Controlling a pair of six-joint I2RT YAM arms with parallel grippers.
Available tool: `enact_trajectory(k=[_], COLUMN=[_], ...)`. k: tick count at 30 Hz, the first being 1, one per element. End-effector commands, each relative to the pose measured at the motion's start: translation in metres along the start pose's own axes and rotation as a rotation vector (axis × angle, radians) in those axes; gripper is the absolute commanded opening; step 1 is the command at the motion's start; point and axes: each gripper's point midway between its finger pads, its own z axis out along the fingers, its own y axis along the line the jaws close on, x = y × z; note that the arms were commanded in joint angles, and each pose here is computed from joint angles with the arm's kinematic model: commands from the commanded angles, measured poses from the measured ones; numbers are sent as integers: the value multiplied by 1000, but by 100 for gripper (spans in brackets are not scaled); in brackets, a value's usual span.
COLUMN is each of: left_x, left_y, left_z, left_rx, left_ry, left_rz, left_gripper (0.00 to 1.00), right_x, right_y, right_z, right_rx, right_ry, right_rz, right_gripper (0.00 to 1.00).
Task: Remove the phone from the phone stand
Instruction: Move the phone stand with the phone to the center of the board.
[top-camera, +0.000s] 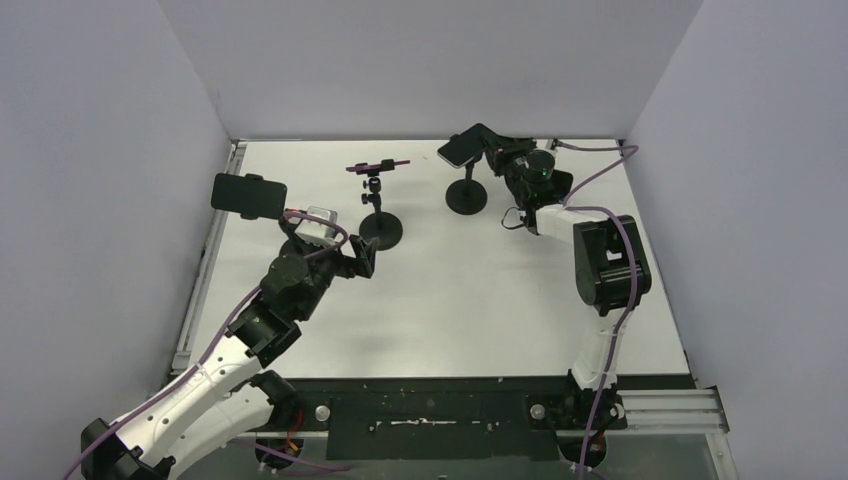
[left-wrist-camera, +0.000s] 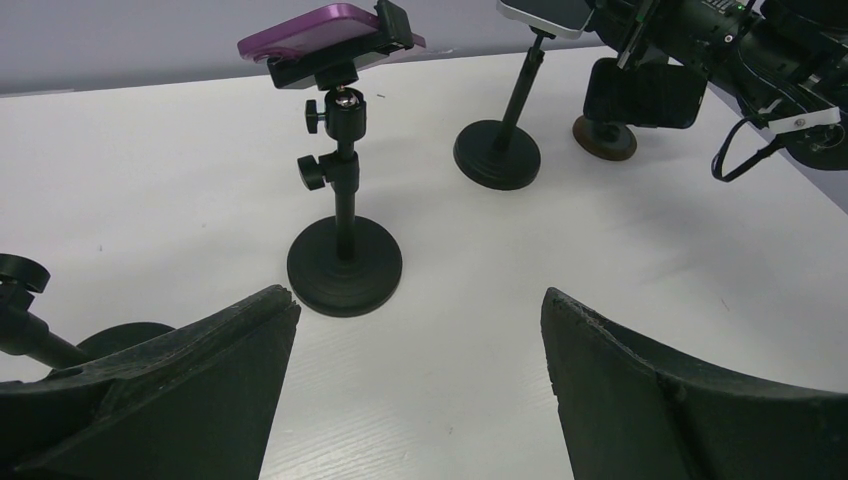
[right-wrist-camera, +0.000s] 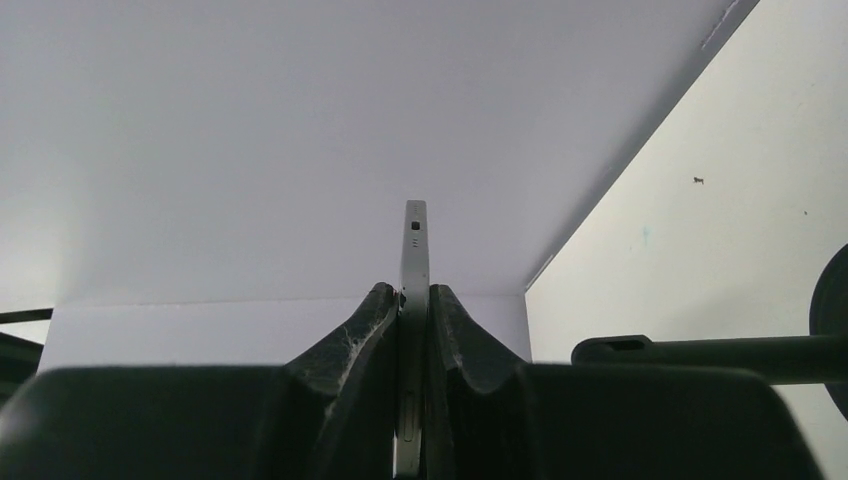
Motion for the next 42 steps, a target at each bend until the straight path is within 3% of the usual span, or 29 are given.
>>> enact_trajectory(k=[1,18,27,34,37,42], left_x=[-16,-30,-35,-48,-59,-69], left_y=[-6,-7,-14,-59,-74,-95], left_z=[-1,-9,-14,-19,-21,-25], left_rx=[23,39,81,286,340,421], left_ry=[-45,-90,-110,-92,-62,-10], left_rz=[-5,-19,-32,-227,-308,-446], left_gripper=[89,87,87,91,97,97], right_x=[10,39,60,82,89,95], right_y=[40,89,98,90,86,85], right_z=[-11,-77,-137,-179,-195,-217], right_rx=[-107,-182,-186,-217,-225,-243], right_ry=[28,143,236,354,392,420], right_rz=[-20,-83,-173,-259,-265,-243], right_gripper=[0,0,0,0,0,0])
